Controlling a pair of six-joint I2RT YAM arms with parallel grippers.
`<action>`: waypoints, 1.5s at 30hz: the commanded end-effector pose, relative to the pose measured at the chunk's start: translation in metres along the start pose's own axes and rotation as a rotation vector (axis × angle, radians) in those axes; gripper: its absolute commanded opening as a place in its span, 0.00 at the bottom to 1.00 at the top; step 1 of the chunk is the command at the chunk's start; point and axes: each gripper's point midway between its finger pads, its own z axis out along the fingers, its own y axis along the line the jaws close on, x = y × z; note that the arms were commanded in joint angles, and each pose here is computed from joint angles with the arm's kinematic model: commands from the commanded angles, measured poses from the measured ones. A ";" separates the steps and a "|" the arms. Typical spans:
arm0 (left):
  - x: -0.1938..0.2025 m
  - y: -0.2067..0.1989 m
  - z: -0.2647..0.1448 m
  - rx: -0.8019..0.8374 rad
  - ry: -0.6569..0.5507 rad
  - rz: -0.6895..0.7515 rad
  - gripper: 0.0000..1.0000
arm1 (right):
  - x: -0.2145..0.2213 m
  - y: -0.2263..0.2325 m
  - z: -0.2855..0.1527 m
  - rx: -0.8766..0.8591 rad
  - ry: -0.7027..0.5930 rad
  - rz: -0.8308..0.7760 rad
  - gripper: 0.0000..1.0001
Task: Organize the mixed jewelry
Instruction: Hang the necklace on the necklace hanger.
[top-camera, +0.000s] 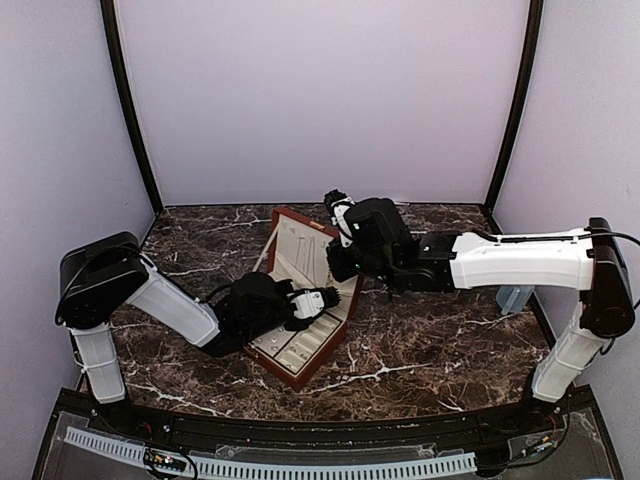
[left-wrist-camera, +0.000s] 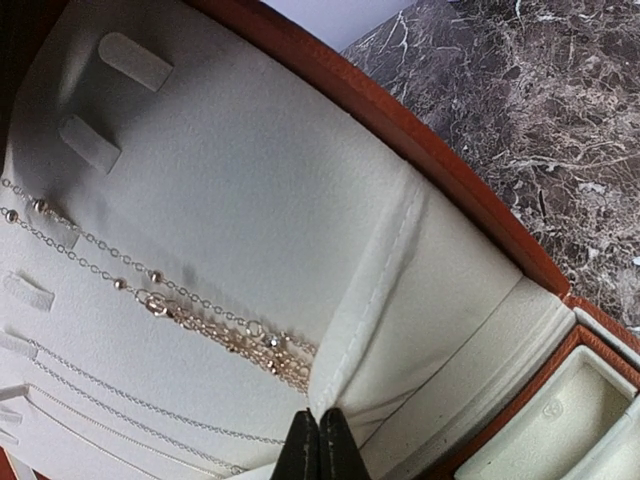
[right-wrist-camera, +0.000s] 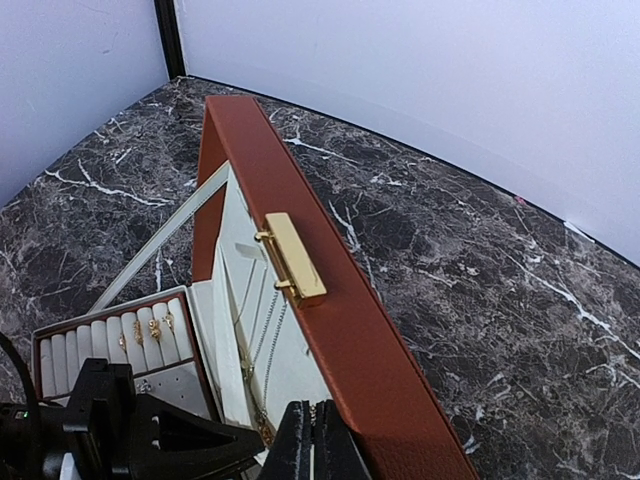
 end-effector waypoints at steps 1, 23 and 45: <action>-0.007 -0.031 -0.005 0.087 -0.045 -0.019 0.00 | -0.006 -0.017 0.002 0.082 -0.026 0.039 0.00; -0.012 -0.030 -0.008 0.074 -0.077 -0.021 0.00 | -0.016 -0.026 0.006 0.156 -0.043 0.060 0.00; -0.013 -0.029 -0.008 0.065 -0.078 -0.015 0.00 | 0.014 0.036 0.026 -0.187 0.100 0.065 0.00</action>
